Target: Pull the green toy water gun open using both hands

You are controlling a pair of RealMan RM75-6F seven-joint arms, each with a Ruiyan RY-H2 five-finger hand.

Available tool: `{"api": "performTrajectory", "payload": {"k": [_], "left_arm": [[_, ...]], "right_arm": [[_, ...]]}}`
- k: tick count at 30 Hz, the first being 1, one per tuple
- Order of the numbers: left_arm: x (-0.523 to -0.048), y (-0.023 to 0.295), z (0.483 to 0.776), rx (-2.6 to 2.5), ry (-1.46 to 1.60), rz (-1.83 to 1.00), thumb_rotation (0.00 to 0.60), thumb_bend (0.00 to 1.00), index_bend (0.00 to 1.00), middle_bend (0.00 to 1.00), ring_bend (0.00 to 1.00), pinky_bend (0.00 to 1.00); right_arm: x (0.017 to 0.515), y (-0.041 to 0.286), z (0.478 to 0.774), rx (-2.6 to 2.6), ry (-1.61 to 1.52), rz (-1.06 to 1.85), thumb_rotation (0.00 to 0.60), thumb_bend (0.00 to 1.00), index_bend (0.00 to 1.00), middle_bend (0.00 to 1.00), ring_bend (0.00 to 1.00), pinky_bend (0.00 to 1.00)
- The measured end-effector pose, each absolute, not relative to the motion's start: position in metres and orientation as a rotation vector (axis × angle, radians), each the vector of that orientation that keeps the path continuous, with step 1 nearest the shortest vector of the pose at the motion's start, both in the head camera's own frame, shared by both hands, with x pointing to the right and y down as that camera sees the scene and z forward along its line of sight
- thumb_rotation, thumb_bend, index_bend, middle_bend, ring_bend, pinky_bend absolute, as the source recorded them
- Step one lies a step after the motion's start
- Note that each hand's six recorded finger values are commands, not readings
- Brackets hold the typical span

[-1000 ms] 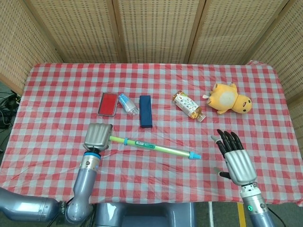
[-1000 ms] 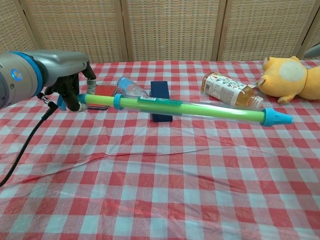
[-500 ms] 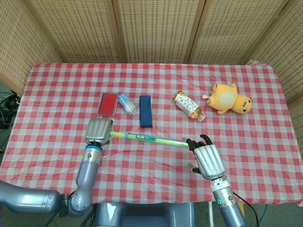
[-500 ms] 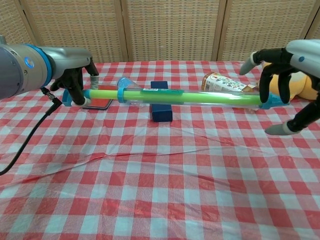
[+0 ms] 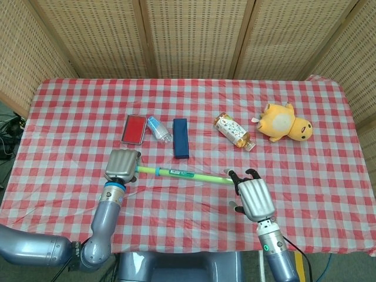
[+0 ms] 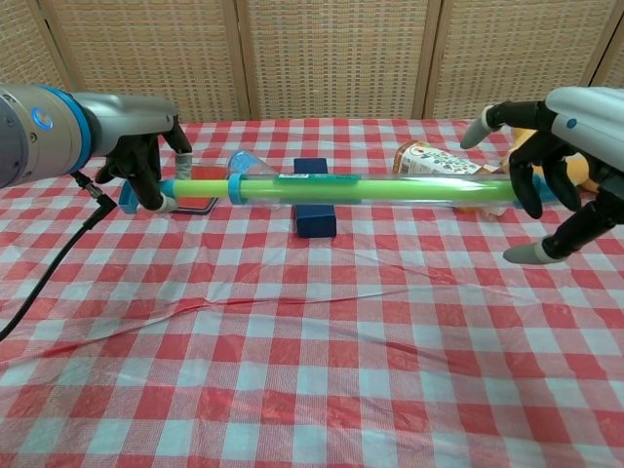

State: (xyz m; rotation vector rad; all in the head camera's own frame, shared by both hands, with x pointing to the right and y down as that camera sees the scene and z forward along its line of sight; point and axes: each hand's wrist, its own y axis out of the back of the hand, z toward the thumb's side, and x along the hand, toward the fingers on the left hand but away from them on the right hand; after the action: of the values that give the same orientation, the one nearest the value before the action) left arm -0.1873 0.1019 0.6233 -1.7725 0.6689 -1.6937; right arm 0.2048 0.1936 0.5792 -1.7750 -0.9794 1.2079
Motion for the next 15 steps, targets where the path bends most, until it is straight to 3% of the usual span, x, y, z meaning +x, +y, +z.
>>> {"api": "performTrajectory", "payload": {"k": [5, 15], "left_arm": [[-0.1863, 0.1029, 0.6225, -1.774, 0.661, -1.689, 0.6, 0.64, 0.84, 0.95, 0.86, 0.74], [-0.1814, 0.1074, 0.6201, -1.816, 0.649, -1.678, 0.6, 0.64, 0.84, 0.95, 0.86, 0.74]], "right_arm": [[0.206, 0.1919, 0.5785, -1.753, -0.998, 1.209, 0.6, 0.24, 0.36, 0.88, 0.86, 0.45], [0.2077, 0.1913, 0.5817, -1.744, -1.01, 1.219, 0.6, 0.25, 0.42, 0.92, 0.9, 0.46]]}}
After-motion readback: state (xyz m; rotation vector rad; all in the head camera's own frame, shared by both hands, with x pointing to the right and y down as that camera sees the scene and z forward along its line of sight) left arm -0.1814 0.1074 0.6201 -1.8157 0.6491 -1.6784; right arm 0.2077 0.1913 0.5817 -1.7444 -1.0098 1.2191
